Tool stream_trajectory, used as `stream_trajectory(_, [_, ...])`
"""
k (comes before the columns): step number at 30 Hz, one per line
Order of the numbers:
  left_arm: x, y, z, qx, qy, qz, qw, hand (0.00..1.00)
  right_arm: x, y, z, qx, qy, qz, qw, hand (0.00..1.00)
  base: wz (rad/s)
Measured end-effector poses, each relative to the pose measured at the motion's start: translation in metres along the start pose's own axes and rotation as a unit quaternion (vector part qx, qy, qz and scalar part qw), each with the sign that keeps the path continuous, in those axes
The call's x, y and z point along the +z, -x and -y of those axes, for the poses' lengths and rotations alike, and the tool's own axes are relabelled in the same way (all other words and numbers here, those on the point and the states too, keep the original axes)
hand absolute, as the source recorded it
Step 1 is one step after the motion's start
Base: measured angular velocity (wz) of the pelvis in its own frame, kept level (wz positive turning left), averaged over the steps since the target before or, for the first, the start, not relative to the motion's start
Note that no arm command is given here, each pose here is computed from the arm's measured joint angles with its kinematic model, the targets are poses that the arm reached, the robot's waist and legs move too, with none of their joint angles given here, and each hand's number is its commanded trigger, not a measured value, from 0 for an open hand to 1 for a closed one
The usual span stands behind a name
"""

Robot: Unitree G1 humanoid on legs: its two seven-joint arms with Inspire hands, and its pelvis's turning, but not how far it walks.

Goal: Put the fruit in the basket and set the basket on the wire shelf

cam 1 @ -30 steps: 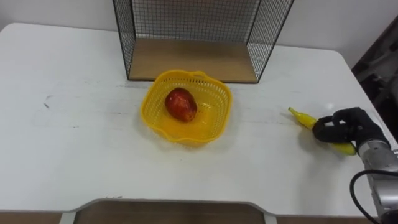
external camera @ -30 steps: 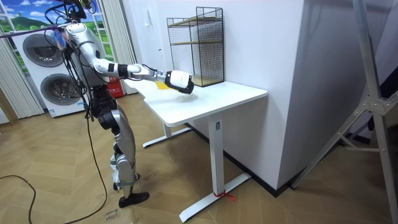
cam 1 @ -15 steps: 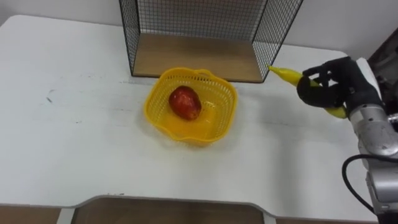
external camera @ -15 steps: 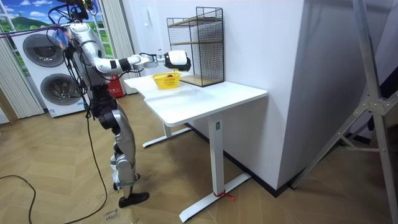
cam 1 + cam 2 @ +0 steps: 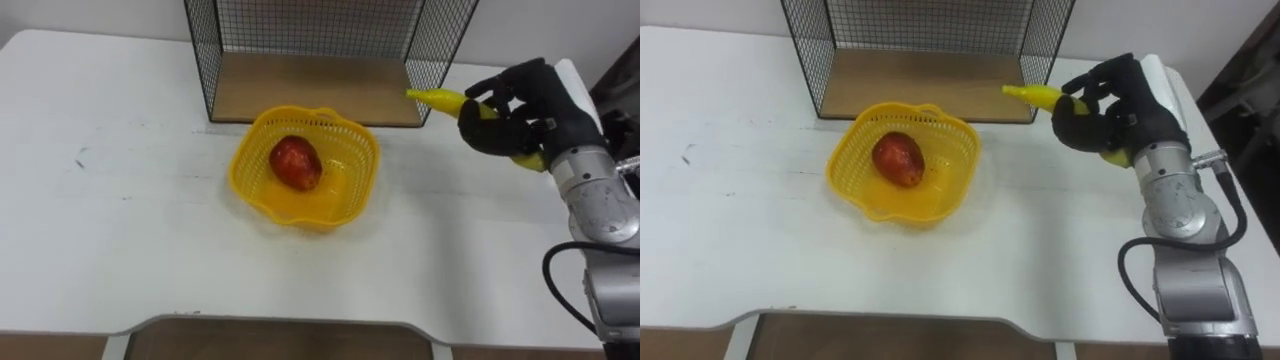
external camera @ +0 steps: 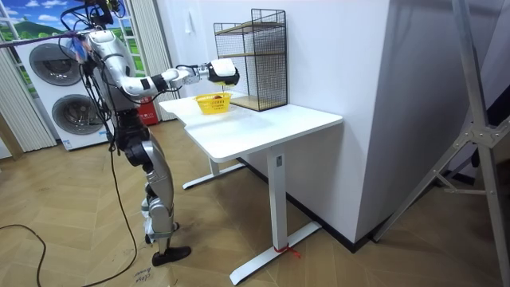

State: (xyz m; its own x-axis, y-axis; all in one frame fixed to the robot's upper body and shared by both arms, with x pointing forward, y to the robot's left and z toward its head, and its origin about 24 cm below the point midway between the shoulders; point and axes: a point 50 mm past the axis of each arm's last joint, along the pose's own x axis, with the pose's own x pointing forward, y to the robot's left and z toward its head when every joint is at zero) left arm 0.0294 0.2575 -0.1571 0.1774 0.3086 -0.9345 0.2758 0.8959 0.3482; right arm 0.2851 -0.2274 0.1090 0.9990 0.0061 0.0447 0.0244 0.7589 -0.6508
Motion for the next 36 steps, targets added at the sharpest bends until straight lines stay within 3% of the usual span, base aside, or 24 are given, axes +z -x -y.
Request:
stream_trajectory(11, [0.002, -0.001, 0.000, -0.002, -0.003, -0.001, 1.000, 0.00, 0.015, -0.004, -0.029, 0.067, -0.019, 0.024, 0.997, 1.00, 0.07])
stream_trajectory(34, [0.019, -0.002, 0.004, -0.009, -0.037, 0.013, 0.999, 0.00, 0.033, -0.015, -0.045, 0.099, -0.010, 0.050, 0.994, 1.00, 0.00])
stream_trajectory(35, [0.020, -0.002, 0.004, -0.009, -0.037, 0.014, 0.999, 0.00, 0.031, -0.016, -0.048, 0.104, -0.009, 0.043, 0.994, 0.67, 0.04])
stream_trajectory(36, [0.020, -0.002, 0.004, -0.009, -0.036, 0.014, 0.999, 0.00, 0.029, -0.016, -0.050, 0.109, -0.009, 0.034, 0.993, 0.51, 0.00])
